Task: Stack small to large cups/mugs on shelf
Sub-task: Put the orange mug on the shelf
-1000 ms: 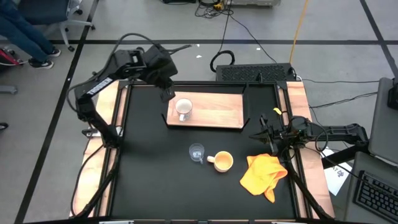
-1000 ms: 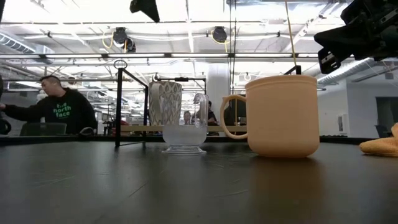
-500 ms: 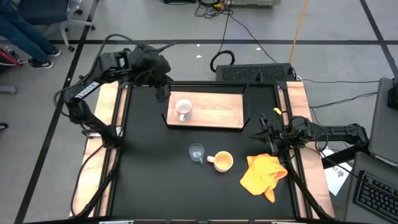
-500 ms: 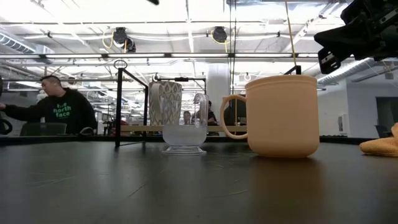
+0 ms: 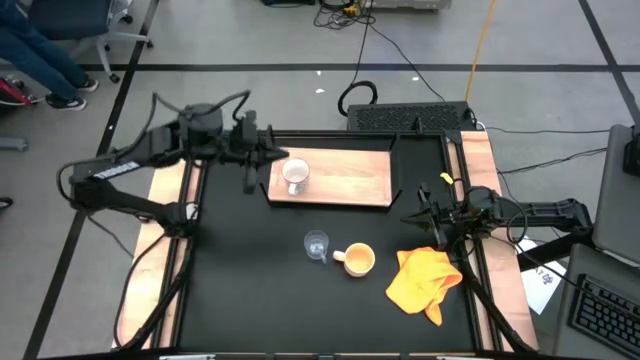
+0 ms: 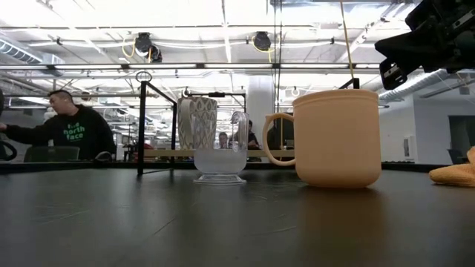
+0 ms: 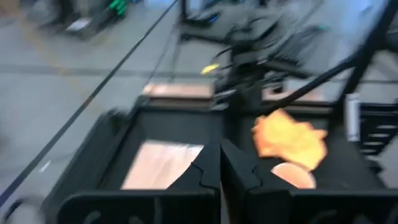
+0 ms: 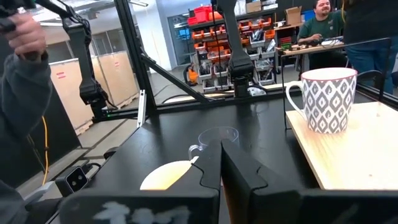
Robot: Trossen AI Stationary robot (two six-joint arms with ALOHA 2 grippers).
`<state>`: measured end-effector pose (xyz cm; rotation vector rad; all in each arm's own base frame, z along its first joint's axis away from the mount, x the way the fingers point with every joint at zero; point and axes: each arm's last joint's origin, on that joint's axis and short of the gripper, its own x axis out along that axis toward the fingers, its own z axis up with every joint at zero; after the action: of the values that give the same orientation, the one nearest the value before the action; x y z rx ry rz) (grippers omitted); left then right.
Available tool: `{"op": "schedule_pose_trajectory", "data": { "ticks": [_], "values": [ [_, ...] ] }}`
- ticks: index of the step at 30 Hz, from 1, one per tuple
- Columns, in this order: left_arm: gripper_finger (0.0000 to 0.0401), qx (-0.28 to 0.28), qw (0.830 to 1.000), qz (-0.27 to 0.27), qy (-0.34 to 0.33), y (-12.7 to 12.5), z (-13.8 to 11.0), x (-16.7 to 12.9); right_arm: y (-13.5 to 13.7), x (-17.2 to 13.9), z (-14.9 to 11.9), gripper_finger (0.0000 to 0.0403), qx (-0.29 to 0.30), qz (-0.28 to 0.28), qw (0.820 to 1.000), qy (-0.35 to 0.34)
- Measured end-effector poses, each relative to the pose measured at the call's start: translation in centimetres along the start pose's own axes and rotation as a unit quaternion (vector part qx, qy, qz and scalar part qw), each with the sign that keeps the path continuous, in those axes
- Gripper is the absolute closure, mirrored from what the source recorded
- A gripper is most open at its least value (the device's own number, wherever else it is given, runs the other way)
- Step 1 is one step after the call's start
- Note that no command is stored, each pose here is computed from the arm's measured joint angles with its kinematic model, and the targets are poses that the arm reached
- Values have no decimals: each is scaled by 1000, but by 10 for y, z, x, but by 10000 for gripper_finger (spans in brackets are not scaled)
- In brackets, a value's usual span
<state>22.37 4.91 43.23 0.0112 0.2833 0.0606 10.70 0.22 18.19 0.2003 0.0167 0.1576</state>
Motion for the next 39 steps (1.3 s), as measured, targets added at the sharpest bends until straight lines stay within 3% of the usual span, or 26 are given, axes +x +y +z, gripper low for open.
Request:
{"op": "schedule_pose_trajectory", "data": {
  "ticks": [4, 13, 23, 34, 39],
  "values": [
    [401, 17, 997, -45, -55, -4, -20, 6, 0, 0, 0, 403, -1, 0, 1000, -1],
    [401, 32, 997, -59, -49, -7, -63, 11, 0, 0, 1, 403, -2, 1, 1000, -4],
    [401, 15, 998, -5, -53, -9, -91, -12, 0, 0, 1, 403, -2, 0, 1000, -3],
    [401, 6, 999, -8, -43, -11, -101, -17, 0, 0, 1, 403, -2, 1, 1000, -4],
    [401, -6, 1000, 1, -12, -16, -121, -10, 0, 0, 0, 403, -2, 0, 1000, -1]
  ]
}}
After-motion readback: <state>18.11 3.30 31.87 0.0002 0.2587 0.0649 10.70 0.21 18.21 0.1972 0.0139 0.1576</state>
